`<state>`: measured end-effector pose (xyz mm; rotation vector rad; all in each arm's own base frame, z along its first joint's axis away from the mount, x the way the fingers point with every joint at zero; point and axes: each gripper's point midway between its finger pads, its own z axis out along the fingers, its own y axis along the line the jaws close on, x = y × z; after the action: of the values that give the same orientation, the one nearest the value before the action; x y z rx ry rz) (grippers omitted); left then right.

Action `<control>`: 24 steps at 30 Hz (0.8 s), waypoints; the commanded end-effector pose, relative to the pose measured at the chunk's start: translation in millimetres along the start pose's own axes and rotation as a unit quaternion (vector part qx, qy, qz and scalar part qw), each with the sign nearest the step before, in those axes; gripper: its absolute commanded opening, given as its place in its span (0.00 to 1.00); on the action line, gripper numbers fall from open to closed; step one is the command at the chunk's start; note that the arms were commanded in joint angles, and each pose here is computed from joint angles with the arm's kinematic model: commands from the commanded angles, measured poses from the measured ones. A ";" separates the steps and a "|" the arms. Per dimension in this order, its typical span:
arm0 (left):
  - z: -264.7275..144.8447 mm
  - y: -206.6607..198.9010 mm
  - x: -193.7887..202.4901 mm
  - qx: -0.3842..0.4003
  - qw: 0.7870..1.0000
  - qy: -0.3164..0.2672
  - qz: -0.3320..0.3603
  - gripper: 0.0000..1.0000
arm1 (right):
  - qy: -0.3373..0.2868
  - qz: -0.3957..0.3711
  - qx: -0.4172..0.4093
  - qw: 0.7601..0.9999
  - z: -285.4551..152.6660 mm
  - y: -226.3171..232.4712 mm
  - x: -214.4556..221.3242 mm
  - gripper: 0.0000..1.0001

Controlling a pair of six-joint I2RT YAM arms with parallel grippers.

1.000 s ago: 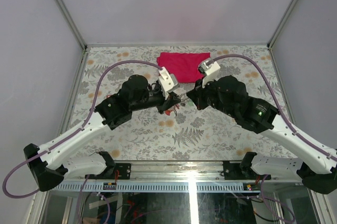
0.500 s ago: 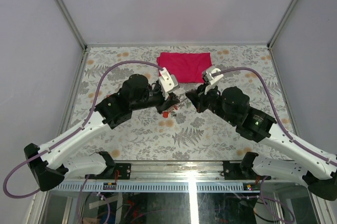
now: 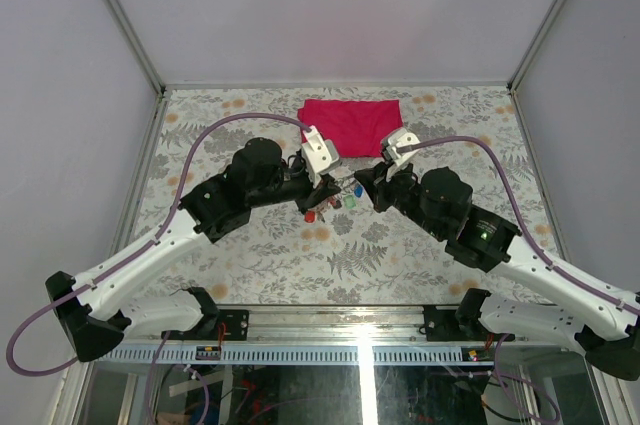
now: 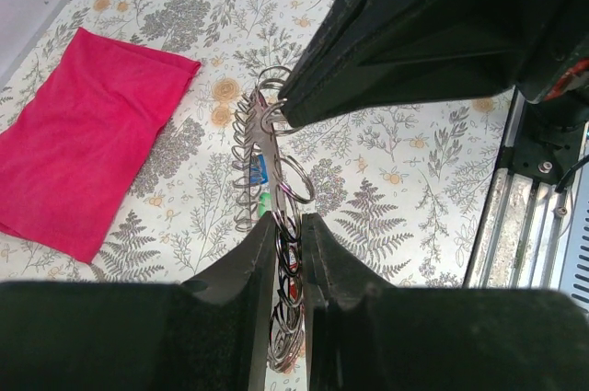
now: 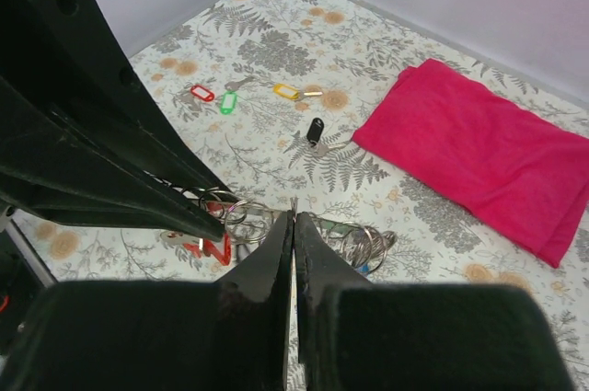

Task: Put the keys on the keyring

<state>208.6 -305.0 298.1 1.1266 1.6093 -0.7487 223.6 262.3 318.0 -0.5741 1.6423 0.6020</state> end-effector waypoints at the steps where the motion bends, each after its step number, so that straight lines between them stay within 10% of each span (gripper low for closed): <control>1: -10.1 -18.9 -26.3 0.043 0.998 -0.033 0.018 0.00 | -0.044 -0.033 0.074 0.996 -4.8 -30.2 -31.4 0.00; 24: -11.6 -19.6 -25.8 0.046 0.998 -0.030 0.021 0.00 | -0.009 -0.011 -0.042 0.999 -9.3 12.4 -32.2 0.00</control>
<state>199.0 -303.2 293.7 1.1716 1.6301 -0.7723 212.6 264.8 314.5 -0.6860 1.6542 0.6130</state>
